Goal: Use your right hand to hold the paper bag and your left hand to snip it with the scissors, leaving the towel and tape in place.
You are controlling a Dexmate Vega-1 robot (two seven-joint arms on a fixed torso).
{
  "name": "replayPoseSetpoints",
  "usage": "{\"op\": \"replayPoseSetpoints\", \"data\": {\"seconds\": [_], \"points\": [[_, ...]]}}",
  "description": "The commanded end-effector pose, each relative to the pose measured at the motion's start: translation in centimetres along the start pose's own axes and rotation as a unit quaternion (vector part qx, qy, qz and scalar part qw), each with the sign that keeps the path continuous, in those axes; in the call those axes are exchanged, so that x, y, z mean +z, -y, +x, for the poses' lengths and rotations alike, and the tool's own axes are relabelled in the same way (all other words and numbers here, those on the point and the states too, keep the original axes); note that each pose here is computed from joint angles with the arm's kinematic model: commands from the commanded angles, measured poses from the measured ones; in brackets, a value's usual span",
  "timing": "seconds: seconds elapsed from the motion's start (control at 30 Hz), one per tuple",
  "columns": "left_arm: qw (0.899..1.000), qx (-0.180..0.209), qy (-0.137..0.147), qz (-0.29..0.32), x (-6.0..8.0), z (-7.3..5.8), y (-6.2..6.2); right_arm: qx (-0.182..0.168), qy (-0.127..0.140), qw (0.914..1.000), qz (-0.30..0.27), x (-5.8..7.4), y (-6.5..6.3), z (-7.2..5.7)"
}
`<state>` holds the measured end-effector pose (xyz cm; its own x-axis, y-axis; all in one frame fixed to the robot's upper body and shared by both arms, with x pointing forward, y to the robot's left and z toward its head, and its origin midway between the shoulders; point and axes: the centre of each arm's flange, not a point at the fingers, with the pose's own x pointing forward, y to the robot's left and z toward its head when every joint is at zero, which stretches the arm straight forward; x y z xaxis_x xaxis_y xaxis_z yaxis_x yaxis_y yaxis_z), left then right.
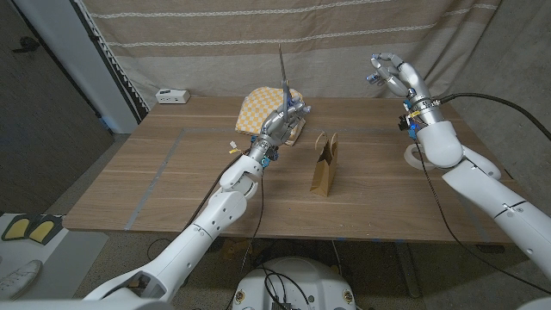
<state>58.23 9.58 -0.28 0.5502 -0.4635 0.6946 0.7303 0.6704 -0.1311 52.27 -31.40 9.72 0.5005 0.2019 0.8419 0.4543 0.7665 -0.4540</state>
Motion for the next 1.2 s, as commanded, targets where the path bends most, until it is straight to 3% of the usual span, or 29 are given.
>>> {"op": "replayPoseSetpoints", "data": {"seconds": [0.03, 0.67, 0.93, 1.2], "points": [[1.000, 0.025, -0.004, -0.004, -0.3, -0.1, 0.1, 0.000, 0.001, 1.0000, 0.000, 0.1, -0.1, 0.1], [0.999, 0.049, -0.011, 0.003, -0.5, -0.3, 0.3, 0.003, 0.012, 0.9999, 0.000, 0.6, -0.4, 0.4], [0.997, 0.069, -0.032, -0.025, -1.1, -0.6, 0.3, 0.003, 0.012, 0.9999, 0.000, 0.7, -0.3, 0.4], [0.996, 0.064, -0.048, -0.049, -1.6, -0.6, 0.2, 0.001, 0.009, 1.0000, -0.003, 0.7, -0.1, 0.1]]}}
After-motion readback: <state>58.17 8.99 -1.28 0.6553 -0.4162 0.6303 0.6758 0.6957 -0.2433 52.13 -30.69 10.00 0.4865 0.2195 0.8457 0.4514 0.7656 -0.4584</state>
